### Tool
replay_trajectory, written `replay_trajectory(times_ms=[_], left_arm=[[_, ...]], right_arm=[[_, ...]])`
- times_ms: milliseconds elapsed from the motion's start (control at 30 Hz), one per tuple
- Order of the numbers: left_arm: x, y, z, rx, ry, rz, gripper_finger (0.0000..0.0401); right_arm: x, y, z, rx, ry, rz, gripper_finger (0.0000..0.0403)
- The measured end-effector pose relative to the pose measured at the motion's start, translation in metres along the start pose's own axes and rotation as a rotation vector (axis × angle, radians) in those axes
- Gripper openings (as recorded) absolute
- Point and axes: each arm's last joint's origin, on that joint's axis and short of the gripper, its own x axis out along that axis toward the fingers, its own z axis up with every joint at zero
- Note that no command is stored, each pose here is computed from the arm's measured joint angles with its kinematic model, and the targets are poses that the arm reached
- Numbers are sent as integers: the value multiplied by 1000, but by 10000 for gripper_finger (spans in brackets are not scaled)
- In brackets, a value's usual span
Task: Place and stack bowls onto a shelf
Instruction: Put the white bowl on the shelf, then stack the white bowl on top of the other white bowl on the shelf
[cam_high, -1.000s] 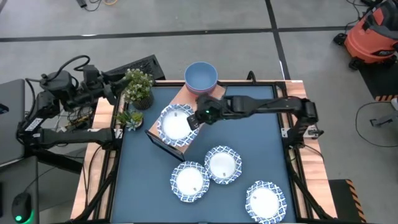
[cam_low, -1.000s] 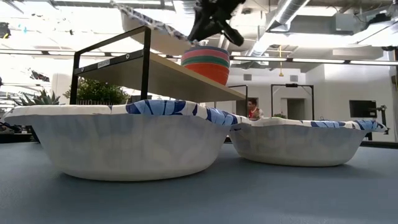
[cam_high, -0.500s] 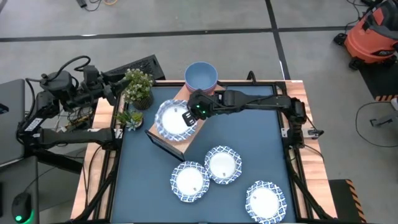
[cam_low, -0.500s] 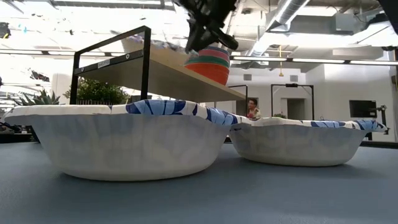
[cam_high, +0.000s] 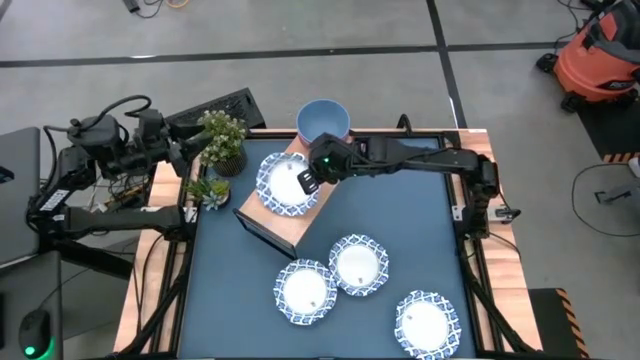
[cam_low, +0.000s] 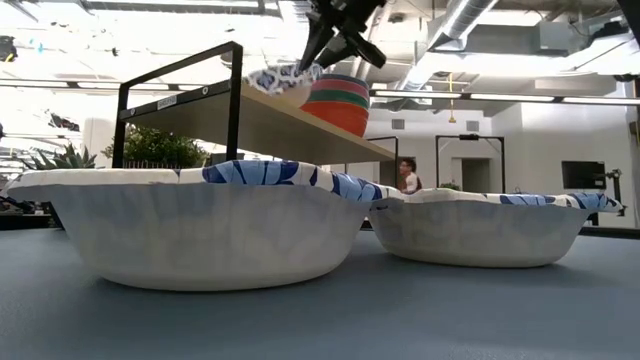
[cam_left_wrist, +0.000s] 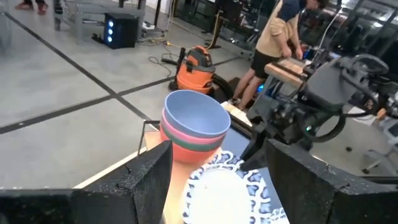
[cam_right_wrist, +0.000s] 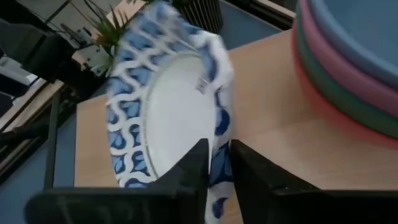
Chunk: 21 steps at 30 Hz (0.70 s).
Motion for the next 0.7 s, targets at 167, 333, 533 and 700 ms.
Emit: replay_trajectory(times_ms=[167, 333, 533, 700], left_arm=[[0, 1, -1, 13, 10, 8, 243], [0, 1, -1, 18, 13, 9, 243], [0, 1, -3, 31, 29, 11, 243], [0, 0, -4, 31, 52, -33, 243]], right_arm=[[0, -2, -2, 9, 14, -17, 141], [0, -2, -3, 28, 41, -6, 177], [-11, 0, -5, 20, 52, 0, 186], [-45, 2, -12, -7, 95, 23, 181]])
